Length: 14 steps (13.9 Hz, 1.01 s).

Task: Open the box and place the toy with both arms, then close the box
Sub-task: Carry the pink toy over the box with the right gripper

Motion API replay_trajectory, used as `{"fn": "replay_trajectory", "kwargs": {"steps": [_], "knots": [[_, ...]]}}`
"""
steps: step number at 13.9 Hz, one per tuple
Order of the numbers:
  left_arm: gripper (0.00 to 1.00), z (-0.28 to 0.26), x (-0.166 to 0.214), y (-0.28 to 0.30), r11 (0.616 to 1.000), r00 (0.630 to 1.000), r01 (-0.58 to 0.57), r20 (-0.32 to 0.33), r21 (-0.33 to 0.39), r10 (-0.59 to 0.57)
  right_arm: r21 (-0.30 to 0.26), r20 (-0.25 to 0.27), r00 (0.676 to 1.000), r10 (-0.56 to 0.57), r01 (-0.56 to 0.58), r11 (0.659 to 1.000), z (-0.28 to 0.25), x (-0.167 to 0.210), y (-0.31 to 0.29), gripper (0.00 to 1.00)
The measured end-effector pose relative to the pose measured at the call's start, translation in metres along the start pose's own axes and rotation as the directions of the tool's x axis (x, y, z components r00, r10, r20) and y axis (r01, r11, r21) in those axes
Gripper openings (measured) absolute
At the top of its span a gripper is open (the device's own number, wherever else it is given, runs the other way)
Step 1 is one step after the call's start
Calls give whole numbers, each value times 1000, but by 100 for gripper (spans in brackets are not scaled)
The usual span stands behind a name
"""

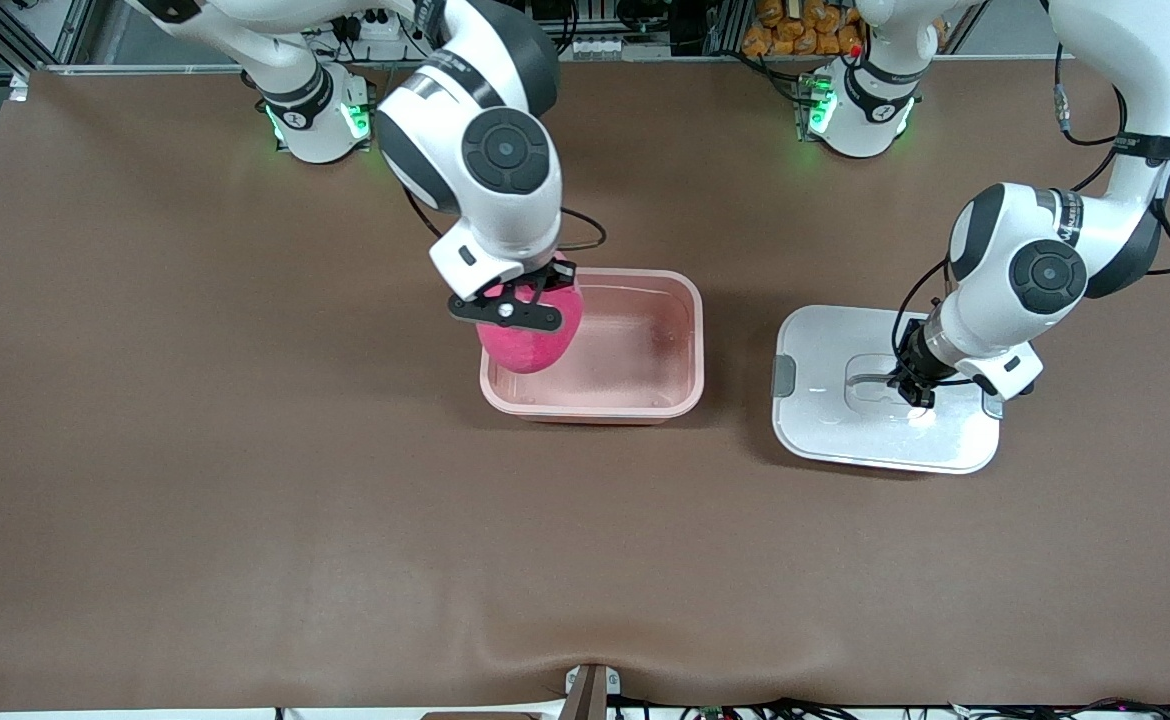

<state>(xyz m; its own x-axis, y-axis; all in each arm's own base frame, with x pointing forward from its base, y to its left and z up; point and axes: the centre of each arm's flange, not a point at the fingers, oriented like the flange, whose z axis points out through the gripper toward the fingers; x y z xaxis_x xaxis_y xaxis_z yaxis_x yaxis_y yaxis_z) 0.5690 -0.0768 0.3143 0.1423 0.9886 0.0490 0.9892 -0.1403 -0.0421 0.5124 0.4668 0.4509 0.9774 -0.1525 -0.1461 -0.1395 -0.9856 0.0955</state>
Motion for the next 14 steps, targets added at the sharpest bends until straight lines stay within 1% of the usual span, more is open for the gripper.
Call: {"fn": "replay_trajectory", "kwargs": {"steps": [3,6,11,14], "knots": [[7,-2,0,0,1000,1000,-4,-2,-3,4,-24,-11,1000,16,-16,1000,11,1,-12,10],[7,-5,1,0,1000,1000,-5,-4,-8,5,-53,-34,999,28,-30,998,21,0,-21,10],[7,-5,1,0,1000,1000,-7,-5,-9,7,-76,-61,997,37,-42,996,31,8,-24,10],[7,-5,1,0,1000,1000,-7,-5,-8,7,-74,-73,997,38,-43,996,41,7,-33,10]]}}
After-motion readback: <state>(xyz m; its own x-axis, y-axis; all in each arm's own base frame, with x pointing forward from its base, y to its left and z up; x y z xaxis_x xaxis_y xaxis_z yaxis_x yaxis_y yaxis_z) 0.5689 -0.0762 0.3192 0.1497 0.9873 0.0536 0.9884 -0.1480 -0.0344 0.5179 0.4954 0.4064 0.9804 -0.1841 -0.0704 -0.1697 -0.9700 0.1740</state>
